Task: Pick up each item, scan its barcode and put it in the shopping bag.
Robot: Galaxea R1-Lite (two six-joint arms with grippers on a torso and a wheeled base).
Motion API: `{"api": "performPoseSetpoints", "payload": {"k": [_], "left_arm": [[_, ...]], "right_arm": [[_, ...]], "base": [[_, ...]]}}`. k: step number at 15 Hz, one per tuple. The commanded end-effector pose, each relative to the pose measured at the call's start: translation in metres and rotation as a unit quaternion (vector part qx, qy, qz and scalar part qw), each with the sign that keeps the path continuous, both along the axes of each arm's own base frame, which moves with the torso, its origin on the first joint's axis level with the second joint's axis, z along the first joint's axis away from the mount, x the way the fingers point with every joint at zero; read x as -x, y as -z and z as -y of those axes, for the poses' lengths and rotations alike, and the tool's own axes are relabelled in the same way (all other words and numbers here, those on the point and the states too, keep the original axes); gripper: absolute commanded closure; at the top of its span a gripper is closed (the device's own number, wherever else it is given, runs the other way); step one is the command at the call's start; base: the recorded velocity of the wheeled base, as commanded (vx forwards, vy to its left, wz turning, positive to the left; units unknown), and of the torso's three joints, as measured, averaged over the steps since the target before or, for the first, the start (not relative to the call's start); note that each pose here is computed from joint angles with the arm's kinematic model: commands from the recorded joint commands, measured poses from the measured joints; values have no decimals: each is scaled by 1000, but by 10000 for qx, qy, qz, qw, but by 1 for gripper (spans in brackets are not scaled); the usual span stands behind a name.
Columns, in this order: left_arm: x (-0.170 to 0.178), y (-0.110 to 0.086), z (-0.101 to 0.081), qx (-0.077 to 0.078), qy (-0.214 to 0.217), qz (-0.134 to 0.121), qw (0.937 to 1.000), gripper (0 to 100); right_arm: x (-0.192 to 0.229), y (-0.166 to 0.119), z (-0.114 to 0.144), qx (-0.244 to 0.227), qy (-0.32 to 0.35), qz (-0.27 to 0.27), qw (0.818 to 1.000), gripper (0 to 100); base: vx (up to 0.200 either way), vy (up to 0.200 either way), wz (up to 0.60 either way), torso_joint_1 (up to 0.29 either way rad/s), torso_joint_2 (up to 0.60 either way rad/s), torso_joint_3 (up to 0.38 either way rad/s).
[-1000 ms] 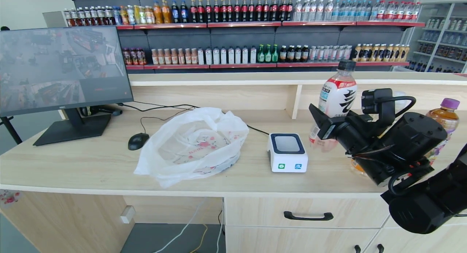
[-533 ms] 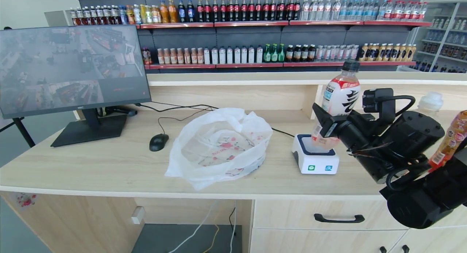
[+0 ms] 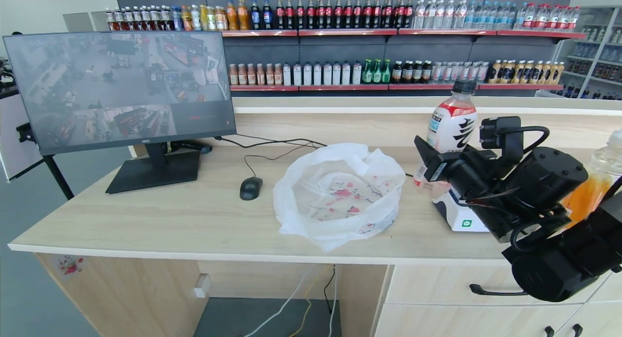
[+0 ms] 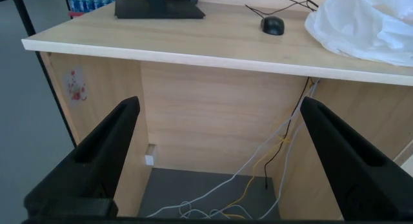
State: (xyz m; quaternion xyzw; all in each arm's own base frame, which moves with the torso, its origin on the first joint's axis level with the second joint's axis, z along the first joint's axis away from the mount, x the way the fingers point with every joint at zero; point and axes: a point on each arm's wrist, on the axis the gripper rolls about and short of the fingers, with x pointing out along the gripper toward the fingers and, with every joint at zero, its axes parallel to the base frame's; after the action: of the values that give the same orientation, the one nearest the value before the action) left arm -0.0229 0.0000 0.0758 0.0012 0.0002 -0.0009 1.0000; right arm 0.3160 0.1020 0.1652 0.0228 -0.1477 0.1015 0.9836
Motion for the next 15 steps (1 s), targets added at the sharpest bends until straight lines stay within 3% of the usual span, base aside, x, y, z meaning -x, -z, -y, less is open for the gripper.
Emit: {"api": "performPoseSetpoints", "payload": {"k": [1, 4, 10, 15], "left_arm": [[0, 0, 0, -4, -1, 2, 10000, 0], [0, 0, 0, -4, -1, 2, 10000, 0], [0, 0, 0, -4, -1, 2, 10000, 0], [0, 0, 0, -4, -1, 2, 10000, 0]], "right_arm": [[-3, -5, -3, -32, -37, 114, 9999, 100], [-6, -5, -16, -56, -208, 163, 9996, 100], [-37, 0, -92, -134, -890, 631, 9939, 100], [-48, -3, -128, -530, -1189, 495, 9902, 100]], "base": [[0, 0, 0, 0, 0, 0], [0, 0, 0, 0, 0, 0], [0, 0, 0, 0, 0, 0], [0, 0, 0, 0, 0, 0]]}}
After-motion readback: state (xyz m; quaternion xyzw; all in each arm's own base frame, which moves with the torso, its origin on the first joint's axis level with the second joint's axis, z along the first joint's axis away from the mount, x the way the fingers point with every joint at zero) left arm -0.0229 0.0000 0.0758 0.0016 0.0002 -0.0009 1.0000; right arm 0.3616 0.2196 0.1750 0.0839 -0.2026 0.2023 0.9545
